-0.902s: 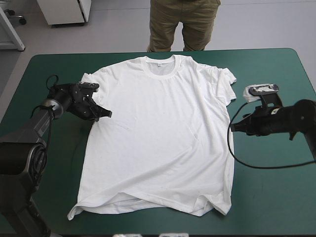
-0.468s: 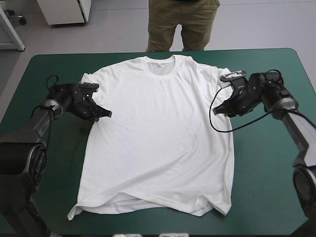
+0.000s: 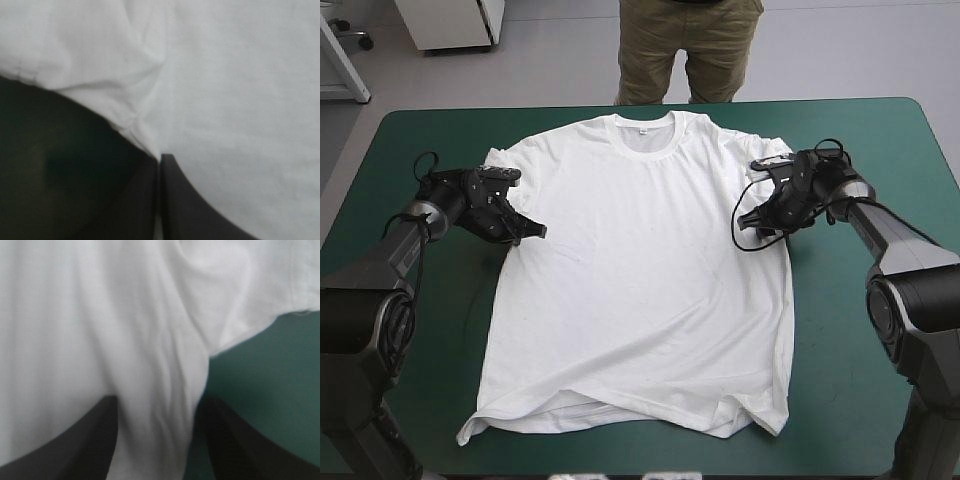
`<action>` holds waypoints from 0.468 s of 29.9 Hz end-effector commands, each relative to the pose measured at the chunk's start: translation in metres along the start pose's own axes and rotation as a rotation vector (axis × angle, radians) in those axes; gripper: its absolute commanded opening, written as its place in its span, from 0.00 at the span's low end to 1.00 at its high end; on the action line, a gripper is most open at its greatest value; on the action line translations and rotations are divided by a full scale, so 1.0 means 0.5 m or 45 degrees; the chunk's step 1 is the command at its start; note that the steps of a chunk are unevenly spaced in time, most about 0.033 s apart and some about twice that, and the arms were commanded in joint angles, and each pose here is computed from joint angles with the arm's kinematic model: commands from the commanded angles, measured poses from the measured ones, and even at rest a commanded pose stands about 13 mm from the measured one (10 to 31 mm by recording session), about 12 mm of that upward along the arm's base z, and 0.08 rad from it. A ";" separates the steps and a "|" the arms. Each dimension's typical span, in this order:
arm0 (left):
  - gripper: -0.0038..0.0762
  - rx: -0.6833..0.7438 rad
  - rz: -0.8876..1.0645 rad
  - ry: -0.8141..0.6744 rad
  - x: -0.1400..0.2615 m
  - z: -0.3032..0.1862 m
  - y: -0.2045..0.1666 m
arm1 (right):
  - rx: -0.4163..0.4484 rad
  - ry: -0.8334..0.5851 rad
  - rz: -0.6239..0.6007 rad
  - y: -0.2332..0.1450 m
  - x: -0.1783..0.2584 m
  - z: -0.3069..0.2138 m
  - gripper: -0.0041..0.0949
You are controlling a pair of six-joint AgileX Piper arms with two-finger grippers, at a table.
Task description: Fold the cloth
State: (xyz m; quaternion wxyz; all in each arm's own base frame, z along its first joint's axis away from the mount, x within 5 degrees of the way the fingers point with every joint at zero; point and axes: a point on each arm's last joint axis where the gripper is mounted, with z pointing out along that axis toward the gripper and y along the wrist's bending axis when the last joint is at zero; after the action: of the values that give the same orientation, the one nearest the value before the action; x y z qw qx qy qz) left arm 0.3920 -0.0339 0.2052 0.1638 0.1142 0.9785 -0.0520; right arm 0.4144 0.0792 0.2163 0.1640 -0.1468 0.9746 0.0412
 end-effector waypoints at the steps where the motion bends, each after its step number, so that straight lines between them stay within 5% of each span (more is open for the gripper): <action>1: 0.04 0.037 -0.008 0.036 0.005 0.002 -0.014 | 0.003 -0.062 0.010 0.000 -0.015 -0.027 0.48; 5: 0.04 0.034 -0.006 0.036 0.005 0.002 -0.014 | -0.013 -0.006 0.009 0.002 -0.009 -0.012 0.34; 9: 0.04 0.030 -0.012 0.003 0.000 0.001 -0.014 | -0.039 0.001 -0.029 0.008 -0.007 -0.013 0.03; 14: 0.04 0.026 -0.022 -0.018 -0.003 -0.001 -0.013 | -0.066 -0.003 -0.027 0.013 -0.007 -0.023 0.02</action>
State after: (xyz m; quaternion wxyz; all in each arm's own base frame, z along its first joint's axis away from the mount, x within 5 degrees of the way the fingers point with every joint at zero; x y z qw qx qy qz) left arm 0.3927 -0.0339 0.2054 0.1675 0.1139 0.9779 -0.0514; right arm 0.4167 0.0802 0.2131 0.1534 -0.1593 0.9741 0.0465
